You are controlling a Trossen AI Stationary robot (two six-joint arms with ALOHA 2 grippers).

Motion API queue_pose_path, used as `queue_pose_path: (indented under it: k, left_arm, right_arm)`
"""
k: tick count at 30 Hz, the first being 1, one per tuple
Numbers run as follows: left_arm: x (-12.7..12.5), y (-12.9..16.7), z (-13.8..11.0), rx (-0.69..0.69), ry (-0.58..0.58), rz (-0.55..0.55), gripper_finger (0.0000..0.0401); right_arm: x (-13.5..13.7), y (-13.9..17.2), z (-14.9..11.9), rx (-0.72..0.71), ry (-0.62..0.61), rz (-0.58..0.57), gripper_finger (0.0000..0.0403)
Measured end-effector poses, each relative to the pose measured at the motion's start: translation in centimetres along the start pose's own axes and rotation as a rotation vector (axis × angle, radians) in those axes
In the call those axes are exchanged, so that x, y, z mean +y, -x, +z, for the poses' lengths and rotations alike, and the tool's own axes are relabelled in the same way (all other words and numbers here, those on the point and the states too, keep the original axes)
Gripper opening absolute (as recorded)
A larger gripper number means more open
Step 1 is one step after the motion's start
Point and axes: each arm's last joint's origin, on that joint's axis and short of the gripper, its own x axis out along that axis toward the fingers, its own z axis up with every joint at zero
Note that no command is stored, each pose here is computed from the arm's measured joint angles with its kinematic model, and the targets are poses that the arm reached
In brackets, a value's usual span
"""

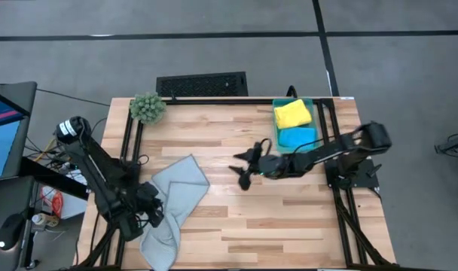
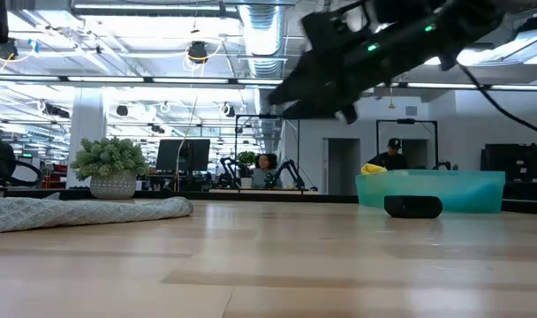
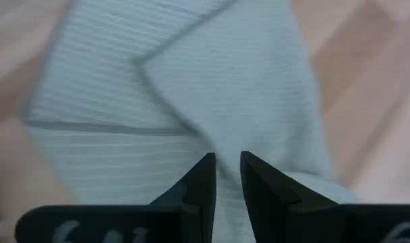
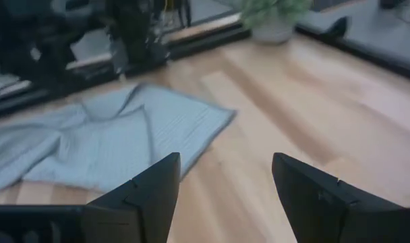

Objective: Fold microfiber towels
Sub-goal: Fold the gray microfiber cloth

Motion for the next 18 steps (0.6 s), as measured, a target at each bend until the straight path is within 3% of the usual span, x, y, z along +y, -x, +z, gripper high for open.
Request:
queue_pose_path:
  k: [3,8,18]
  left_arm:
    - [0.2,-0.6,-0.7,0.004,-0.030,0.069,0.0061]
    - [-0.2,-1.5,-1.9,0.123,-0.167,0.115,0.0064]
    - [-0.2,-3.1,-2.9,0.072,-0.279,0.196,0.0089]
  right_arm:
    - [1.3,-1.7,-0.4,0.032,0.020,0.039,0.0260]
    - [2.4,-3.1,-0.2,0.040,0.019,0.093,0.0260]
    - [2.6,-3.3,0.3,0.027,0.014,0.097,0.0260]
